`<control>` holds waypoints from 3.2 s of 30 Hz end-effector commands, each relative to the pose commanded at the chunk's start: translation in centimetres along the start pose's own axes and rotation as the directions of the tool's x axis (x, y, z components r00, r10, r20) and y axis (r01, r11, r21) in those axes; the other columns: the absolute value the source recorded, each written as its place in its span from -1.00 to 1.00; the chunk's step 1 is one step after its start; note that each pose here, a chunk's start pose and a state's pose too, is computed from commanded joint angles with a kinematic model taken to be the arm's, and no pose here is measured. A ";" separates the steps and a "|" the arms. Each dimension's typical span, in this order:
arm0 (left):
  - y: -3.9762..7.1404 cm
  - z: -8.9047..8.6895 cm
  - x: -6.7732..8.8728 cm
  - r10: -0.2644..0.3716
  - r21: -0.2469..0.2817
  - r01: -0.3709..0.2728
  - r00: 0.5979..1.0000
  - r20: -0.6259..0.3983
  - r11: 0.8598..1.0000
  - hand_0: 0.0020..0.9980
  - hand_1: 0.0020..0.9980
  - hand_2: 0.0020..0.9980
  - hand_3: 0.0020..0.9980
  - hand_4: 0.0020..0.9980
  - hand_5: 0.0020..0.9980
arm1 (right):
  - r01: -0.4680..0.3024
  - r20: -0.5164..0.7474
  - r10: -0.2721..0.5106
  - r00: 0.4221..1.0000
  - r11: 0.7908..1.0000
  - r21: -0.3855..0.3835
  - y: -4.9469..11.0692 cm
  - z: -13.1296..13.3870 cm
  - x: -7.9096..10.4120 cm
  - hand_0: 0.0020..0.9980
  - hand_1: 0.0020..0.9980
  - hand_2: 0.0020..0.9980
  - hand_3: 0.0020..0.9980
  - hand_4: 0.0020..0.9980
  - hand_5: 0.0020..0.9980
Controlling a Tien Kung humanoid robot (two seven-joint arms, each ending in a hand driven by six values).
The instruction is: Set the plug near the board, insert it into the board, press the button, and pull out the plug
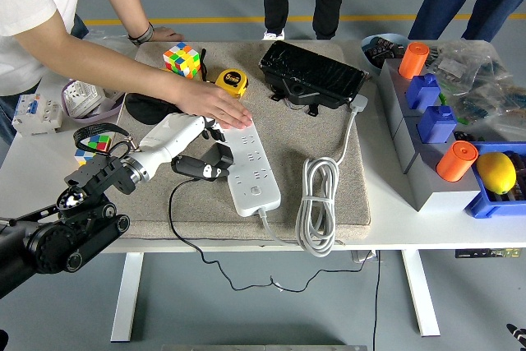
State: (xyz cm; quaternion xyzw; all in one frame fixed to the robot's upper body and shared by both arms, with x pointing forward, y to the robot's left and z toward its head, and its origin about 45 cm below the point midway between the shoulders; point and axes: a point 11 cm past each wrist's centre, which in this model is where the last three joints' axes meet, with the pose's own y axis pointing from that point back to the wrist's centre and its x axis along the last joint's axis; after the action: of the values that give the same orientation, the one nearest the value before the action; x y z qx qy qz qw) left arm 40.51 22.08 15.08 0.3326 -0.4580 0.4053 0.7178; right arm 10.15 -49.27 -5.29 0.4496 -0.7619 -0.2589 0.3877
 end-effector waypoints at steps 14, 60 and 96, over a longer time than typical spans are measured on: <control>0.5 0.9 0.5 0.005 -0.019 -0.007 0.997 -0.077 1.000 0.32 0.38 0.48 0.54 1.00 0.42 | -0.001 0.000 0.001 1.000 1.000 0.001 0.0 0.0 0.0 0.20 0.19 0.17 0.10 0.82 -0.38; 7.1 1.3 -4.7 -0.003 0.036 0.013 0.964 -0.267 0.999 0.82 0.88 0.88 0.79 0.95 1.00 | -0.012 -0.011 0.012 1.000 1.000 0.017 0.1 -0.1 0.5 0.20 0.19 0.17 0.10 0.80 -0.39; 3.7 4.4 -3.8 -0.064 -0.056 0.054 0.980 -0.189 0.997 0.80 0.84 0.81 0.73 0.95 1.00 | -0.023 0.004 0.023 1.000 0.999 0.025 0.1 -0.2 0.7 0.20 0.19 0.16 0.09 0.79 -0.39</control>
State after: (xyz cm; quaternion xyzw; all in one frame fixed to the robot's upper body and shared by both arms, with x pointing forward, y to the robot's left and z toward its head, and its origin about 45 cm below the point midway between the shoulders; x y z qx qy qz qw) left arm 34.56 18.93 13.57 0.2877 -0.3872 0.4021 0.7782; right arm 10.06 -49.87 -4.86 0.4451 -0.7709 -0.2456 0.3838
